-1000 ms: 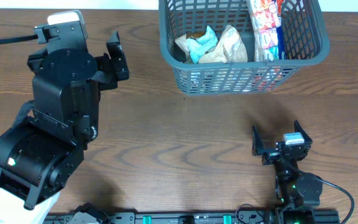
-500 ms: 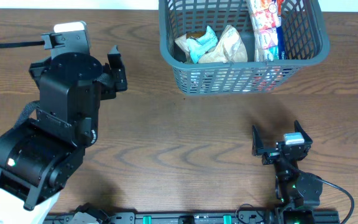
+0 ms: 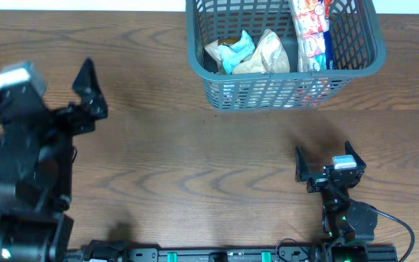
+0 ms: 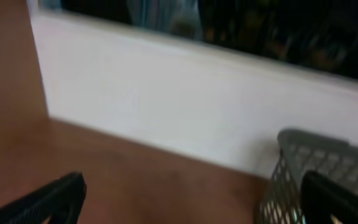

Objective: Pack container

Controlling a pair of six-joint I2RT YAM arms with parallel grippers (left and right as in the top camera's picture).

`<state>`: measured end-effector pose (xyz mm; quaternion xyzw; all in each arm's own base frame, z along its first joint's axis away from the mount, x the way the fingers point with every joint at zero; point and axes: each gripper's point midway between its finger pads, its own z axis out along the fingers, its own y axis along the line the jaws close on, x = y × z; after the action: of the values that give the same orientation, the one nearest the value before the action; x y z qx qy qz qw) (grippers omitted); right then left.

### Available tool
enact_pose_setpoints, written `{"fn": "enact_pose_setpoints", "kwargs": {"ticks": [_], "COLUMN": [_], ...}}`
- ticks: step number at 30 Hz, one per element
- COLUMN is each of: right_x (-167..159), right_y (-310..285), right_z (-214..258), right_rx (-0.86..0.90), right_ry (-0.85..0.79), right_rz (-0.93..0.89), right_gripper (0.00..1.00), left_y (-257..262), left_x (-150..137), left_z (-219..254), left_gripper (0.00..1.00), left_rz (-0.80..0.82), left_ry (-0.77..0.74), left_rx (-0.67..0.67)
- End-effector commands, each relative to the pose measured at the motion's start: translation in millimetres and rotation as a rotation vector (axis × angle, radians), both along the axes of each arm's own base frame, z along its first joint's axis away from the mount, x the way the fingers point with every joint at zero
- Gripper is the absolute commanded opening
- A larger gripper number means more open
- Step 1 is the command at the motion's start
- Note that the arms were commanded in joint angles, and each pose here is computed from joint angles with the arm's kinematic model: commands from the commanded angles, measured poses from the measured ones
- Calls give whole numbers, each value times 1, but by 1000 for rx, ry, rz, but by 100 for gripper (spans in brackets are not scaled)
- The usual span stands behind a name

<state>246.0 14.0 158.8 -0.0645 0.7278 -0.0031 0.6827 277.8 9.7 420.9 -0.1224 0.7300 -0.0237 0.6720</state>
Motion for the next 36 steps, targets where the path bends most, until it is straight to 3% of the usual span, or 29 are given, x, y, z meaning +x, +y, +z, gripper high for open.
{"fn": "enact_pose_setpoints", "kwargs": {"ticks": [1,9,13,24,36], "right_x": [0,0,0,0,0], "right_y": [-3,-3,-3,-3,-3], "right_z": [0,0,0,0,0], "right_rx": [-14,-14,-15,-14,-14], "right_ry": [-2,-2,-2,-2,-2], "right_rz": [-14,-14,-14,-14,-14], "right_gripper": [99,99,99,99,99], "left_y": [2,20,20,19,14], "left_x": [-11,-34,-39,-55,-59], "left_z": [-26,-95,-118,-149,-151], "left_gripper": [99,99,99,99,99], "left_rz": [-39,31,30,27,6], "left_ry": [-16,-17,-90,-232,-257], "left_rx": [20,20,-8,-139,-145]}}
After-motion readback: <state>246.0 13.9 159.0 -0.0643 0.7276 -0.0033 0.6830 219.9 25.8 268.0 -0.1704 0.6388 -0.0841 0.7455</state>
